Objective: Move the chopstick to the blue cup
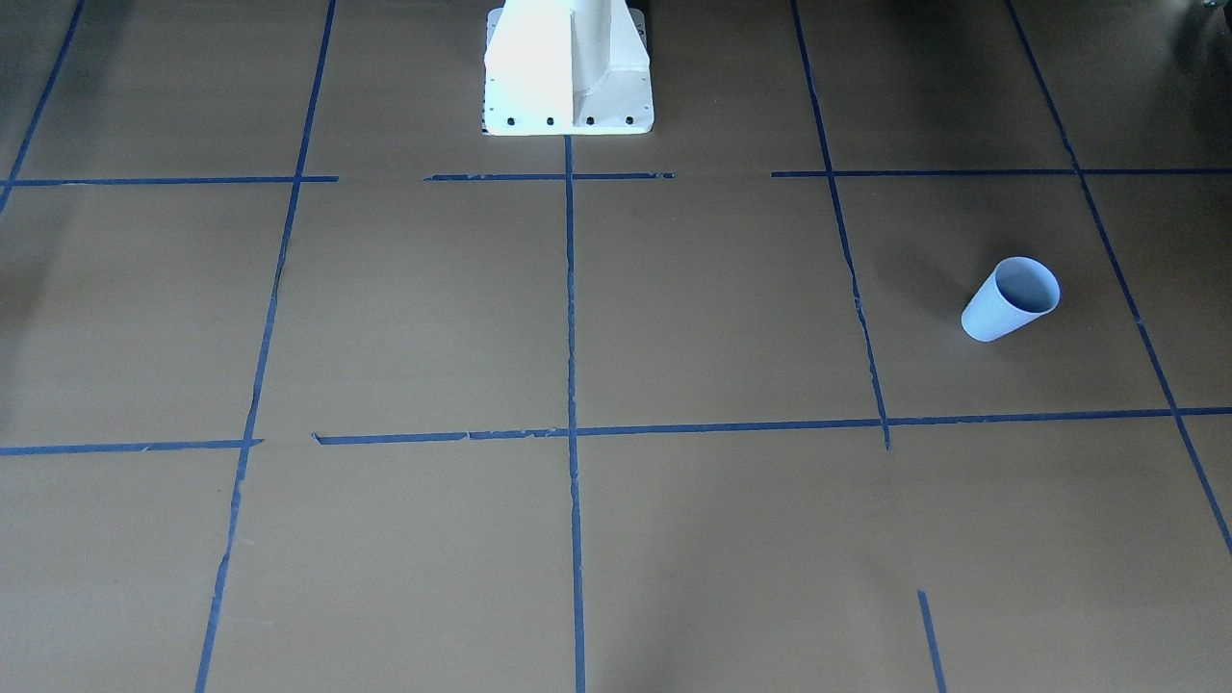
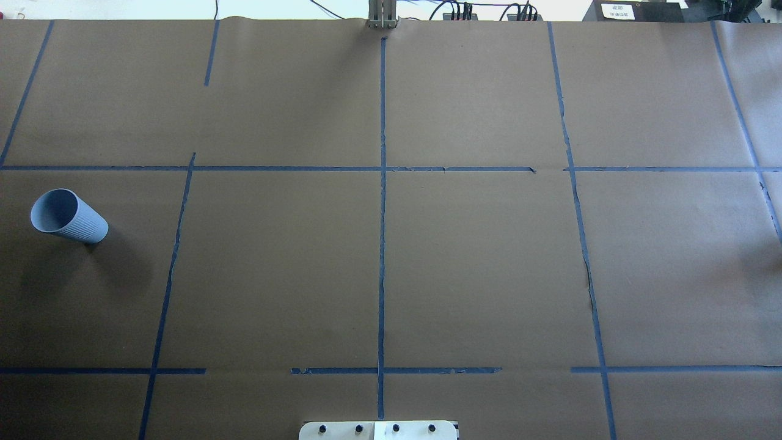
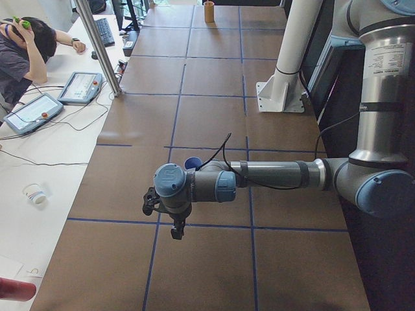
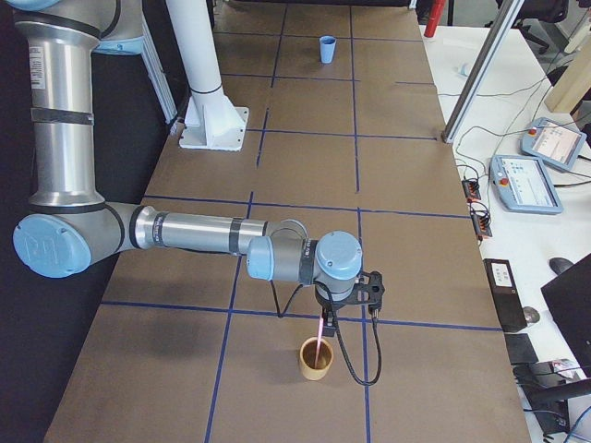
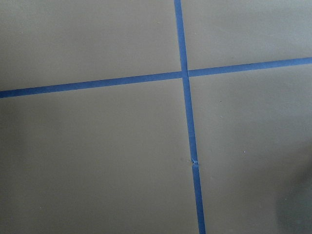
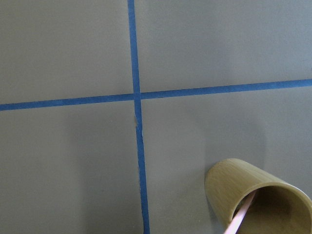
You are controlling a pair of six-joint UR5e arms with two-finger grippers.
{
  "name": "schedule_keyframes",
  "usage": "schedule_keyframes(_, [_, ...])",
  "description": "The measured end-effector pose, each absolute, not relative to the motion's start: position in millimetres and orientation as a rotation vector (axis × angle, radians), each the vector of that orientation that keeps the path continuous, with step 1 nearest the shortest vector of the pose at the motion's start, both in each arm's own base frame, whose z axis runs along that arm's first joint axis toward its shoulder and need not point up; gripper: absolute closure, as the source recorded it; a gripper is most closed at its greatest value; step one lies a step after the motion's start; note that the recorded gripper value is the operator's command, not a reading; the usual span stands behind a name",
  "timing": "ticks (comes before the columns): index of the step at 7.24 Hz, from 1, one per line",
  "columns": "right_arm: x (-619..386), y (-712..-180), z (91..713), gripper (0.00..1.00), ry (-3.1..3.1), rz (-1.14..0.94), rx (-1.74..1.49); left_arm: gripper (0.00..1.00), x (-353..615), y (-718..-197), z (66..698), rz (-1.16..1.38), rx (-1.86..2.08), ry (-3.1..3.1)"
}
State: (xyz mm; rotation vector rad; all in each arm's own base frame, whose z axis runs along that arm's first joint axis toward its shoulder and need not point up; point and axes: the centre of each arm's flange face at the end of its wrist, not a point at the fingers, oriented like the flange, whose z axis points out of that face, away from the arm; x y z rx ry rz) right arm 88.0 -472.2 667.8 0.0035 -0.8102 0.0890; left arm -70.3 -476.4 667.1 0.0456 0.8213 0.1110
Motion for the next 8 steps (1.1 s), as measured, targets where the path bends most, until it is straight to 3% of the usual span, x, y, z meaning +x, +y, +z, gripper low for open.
schedule_keyframes(5, [87.8,-473.8,666.7,0.0,-0.81,0.088,0.005,0.0,-70.3,-477.3,662.0,0.115,0.055,0.821])
schedule_keyframes(8, [87.7,-474.0,666.2,0.0,-0.811,0.091,0.004,0.0,-68.6,-475.7,628.4,0.133,0.111,0.815])
